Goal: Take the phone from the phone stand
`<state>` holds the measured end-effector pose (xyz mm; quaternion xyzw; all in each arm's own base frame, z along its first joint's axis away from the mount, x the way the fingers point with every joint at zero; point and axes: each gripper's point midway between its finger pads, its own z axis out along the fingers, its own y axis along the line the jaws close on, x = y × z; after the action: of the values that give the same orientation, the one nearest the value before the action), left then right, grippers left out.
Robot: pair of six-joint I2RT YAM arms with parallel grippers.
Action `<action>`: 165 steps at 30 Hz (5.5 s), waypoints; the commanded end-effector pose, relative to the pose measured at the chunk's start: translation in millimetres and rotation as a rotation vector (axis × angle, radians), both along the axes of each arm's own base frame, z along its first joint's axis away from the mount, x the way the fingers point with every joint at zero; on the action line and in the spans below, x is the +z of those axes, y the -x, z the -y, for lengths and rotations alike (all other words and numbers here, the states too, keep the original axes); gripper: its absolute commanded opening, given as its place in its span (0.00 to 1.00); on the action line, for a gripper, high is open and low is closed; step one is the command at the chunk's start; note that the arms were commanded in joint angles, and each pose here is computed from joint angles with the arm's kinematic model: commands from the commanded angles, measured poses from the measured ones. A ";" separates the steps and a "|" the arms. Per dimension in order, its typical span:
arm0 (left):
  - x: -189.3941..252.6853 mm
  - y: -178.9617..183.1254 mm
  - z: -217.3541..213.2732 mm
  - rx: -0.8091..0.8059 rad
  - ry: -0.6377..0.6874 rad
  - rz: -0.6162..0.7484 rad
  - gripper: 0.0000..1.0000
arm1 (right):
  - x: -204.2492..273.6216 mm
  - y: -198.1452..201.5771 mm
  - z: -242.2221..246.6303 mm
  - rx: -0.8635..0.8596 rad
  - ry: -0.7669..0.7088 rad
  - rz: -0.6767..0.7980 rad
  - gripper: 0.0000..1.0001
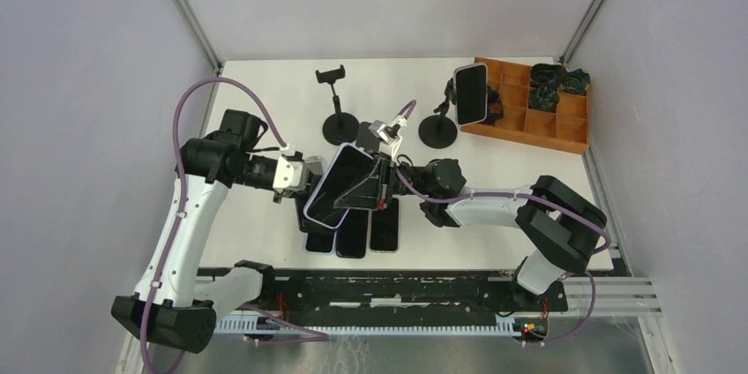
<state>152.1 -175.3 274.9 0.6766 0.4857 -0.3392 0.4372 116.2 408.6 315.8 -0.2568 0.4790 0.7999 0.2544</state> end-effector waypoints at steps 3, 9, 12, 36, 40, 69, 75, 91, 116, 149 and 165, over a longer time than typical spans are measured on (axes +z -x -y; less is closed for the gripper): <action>1.2 10.5 -3.8 -0.031 -0.023 0.052 0.02 | 47.8 -11.9 16.8 -0.079 -0.161 0.079 0.16; -3.9 12.8 -5.4 -0.027 -0.034 0.043 0.02 | 40.5 -34.6 29.0 -0.181 -0.114 0.049 0.25; -4.3 13.9 -4.8 -0.027 -0.028 0.032 0.02 | 35.8 -44.3 31.1 -0.248 -0.060 0.069 0.31; -10.4 5.6 -8.5 -0.010 -0.074 0.017 0.02 | 77.7 -61.0 97.8 -0.340 0.021 0.161 0.00; -10.9 1.6 -11.8 -0.009 -0.102 0.053 0.02 | 25.1 -70.8 100.7 -0.332 0.324 0.194 0.00; -3.6 3.5 -12.7 -0.010 -0.099 0.100 0.02 | -261.2 -100.4 174.5 -0.344 1.325 0.067 0.32; -2.6 3.7 -13.9 -0.005 -0.105 0.109 0.02 | -277.1 -123.0 167.4 -0.381 1.358 0.063 0.42; -2.7 2.9 -12.0 -0.012 -0.095 0.099 0.02 | -281.0 -139.9 194.0 -0.568 1.463 0.069 0.80; 4.1 6.0 -8.4 -0.017 -0.061 0.095 0.02 | -121.2 -114.2 148.9 -0.628 0.898 0.054 0.93; 28.1 0.9 2.4 -0.020 0.040 0.151 0.03 | 33.1 17.3 9.3 -0.106 0.132 0.138 0.47; 44.7 8.5 8.4 0.015 0.108 0.030 0.02 | 53.6 15.9 9.4 -0.170 -0.042 0.171 0.03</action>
<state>147.8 -178.6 299.7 0.6780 0.4605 -0.3231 0.4732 107.2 414.0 333.1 -0.2653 0.5365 0.7454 0.2934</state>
